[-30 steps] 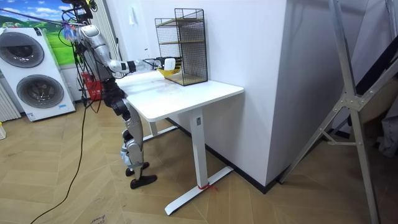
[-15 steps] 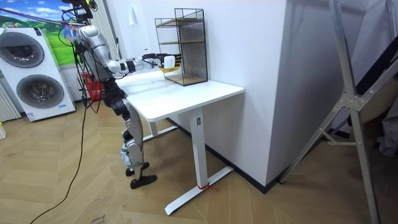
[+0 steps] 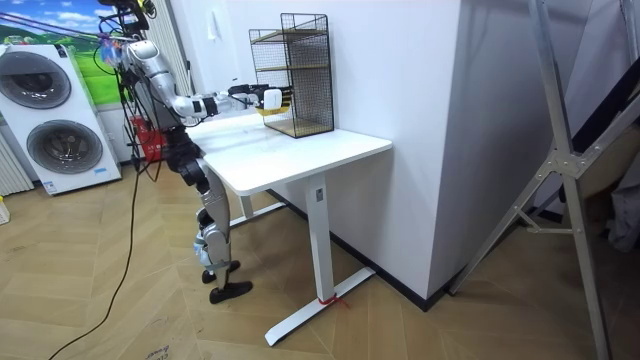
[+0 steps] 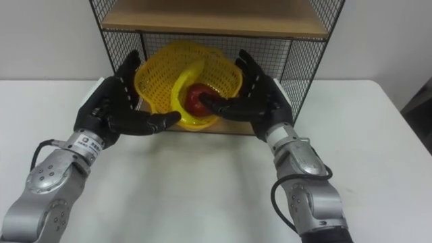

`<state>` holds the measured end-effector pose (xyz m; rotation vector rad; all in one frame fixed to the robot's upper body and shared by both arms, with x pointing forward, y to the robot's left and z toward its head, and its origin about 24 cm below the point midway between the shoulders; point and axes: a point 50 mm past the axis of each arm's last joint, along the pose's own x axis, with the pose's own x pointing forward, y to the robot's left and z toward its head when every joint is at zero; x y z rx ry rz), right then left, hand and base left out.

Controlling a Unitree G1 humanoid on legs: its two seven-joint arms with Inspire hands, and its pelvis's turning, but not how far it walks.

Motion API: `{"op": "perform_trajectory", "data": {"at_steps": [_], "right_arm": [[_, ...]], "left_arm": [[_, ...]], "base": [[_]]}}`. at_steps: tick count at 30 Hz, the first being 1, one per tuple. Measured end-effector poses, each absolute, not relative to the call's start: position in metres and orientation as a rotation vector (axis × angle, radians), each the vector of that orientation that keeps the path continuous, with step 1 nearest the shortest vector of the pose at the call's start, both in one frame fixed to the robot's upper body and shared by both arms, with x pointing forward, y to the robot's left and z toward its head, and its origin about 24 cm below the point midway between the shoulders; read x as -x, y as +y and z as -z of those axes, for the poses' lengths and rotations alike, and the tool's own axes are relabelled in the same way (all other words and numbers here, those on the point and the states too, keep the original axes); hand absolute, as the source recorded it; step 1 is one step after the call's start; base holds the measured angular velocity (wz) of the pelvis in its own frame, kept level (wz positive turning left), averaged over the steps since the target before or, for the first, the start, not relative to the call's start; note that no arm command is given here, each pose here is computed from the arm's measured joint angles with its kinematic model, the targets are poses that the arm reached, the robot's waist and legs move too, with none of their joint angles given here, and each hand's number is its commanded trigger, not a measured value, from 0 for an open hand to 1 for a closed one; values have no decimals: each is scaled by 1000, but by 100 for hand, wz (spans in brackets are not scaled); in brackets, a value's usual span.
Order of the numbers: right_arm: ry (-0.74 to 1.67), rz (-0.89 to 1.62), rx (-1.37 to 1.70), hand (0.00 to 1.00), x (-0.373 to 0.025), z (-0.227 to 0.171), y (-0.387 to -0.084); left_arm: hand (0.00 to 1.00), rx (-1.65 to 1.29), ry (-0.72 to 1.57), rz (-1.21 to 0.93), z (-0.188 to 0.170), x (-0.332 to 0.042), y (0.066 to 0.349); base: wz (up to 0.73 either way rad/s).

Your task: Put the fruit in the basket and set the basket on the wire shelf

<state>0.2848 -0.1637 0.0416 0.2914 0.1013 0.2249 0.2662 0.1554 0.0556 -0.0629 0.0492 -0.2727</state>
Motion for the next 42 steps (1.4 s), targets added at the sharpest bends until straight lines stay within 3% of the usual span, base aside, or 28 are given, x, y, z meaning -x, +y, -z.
{"op": "perform_trajectory", "data": {"at_steps": [31, 42], "right_arm": [[136, -186, -321, 0, -274, -30, -173], [117, -141, -324, 0, -285, -39, -169]], "left_arm": [[0, 60, 19, 338, -62, -265, 152], [0, 107, 140, 238, -33, -264, 148]], "base": [[0], [0]]}}
